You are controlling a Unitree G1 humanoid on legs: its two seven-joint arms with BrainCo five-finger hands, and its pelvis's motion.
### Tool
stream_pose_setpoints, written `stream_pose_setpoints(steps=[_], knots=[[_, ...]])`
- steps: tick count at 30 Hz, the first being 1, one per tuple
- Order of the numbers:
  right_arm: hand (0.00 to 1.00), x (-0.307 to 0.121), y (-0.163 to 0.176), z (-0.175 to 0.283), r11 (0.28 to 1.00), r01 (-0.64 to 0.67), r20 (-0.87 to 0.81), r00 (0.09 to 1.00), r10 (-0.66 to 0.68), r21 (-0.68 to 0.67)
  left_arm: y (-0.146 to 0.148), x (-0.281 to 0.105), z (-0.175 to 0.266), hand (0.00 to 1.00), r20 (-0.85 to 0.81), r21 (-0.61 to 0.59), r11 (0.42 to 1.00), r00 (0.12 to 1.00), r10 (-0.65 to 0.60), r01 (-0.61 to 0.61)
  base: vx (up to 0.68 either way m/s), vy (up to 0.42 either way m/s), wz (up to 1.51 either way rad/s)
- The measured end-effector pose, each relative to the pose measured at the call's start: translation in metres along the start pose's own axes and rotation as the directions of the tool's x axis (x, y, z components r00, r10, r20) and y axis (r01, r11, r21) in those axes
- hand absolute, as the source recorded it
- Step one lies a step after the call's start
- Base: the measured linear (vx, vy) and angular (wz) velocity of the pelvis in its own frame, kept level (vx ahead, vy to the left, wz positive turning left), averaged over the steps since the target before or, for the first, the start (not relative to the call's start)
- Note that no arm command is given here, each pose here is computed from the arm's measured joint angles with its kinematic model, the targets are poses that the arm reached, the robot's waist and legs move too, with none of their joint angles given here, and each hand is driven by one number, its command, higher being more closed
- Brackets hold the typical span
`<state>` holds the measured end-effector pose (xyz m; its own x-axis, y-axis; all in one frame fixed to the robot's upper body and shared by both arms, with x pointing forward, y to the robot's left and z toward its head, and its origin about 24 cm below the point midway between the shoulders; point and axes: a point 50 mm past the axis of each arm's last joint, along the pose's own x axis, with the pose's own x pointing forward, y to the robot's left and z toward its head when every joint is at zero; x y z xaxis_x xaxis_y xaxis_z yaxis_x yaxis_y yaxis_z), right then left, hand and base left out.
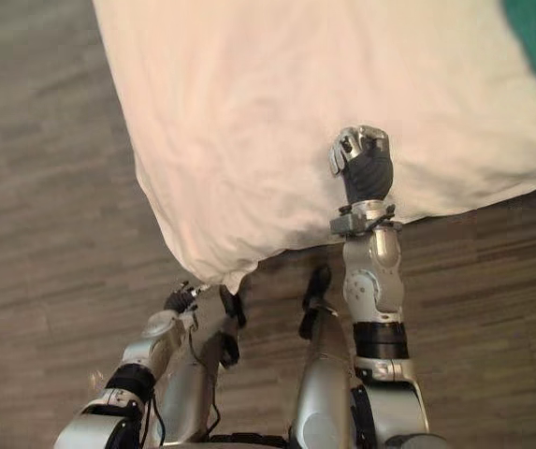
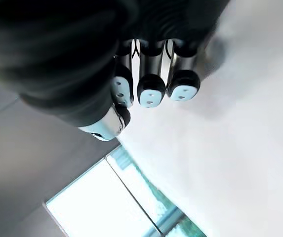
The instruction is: Tidy the bed and pick cloth on bed and put in laundry
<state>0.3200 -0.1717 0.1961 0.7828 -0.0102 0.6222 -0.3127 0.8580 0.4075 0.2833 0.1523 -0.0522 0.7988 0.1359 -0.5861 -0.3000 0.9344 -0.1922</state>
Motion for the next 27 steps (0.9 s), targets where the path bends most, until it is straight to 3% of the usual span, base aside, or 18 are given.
stream_pose_setpoints(steps=[10,14,16,18,19,20,21,24,27], knots=[[1.00,0.003,-0.018,0.010,0.998,0.058,0.116,0.992,-0.056,-0.008,0.014,0.006,0.043,0.00,0.130,-0.138,0.986,0.985,0.117,-0.099,0.02,-0.001,-0.06],[1.00,-0.008,-0.051,0.011,0.979,0.201,0.122,0.973,-0.198,-0.013,0.023,0.006,0.046,0.00,0.135,-0.147,0.982,0.981,0.141,-0.121,-0.01,0.002,-0.12],[1.00,-0.038,-0.094,-0.010,0.906,0.423,0.020,0.906,-0.422,-0.019,0.032,0.006,0.046,0.00,0.140,-0.170,0.975,0.976,0.168,-0.144,0.01,-0.007,-0.14],[1.00,-0.093,-0.134,-0.036,0.766,0.640,-0.140,0.754,-0.642,-0.063,0.041,0.005,0.045,0.00,0.135,-0.201,0.965,0.971,0.198,-0.169,0.04,-0.009,-0.32],[1.00,-0.123,-0.144,-0.046,0.703,0.705,-0.204,0.678,-0.706,-0.091,0.048,0.005,0.042,0.00,0.126,-0.219,0.957,0.967,0.221,-0.191,0.07,-0.007,-0.33],[1.00,-0.133,-0.148,-0.047,0.684,0.722,-0.218,0.654,-0.724,-0.105,0.050,0.005,0.041,0.00,0.124,-0.225,0.954,0.966,0.228,-0.196,0.10,-0.012,-0.38],[0.00,-0.155,-0.154,-0.046,0.645,0.752,-0.236,0.608,-0.758,-0.136,0.054,0.004,0.040,0.00,0.123,-0.226,0.952,0.963,0.239,-0.207,0.10,-0.021,-0.37],[0.00,-0.181,-0.164,-0.038,0.594,0.784,-0.231,0.554,-0.800,-0.180,0.057,0.003,0.031,0.00,0.114,-0.210,0.952,0.962,0.249,-0.222,0.09,-0.027,-0.24],[0.00,-0.190,-0.164,-0.042,0.628,0.754,-0.272,0.574,-0.772,-0.192,0.059,0.002,0.020,0.00,0.084,-0.203,0.950,0.963,0.257,-0.236,0.05,-0.037,0.04]])
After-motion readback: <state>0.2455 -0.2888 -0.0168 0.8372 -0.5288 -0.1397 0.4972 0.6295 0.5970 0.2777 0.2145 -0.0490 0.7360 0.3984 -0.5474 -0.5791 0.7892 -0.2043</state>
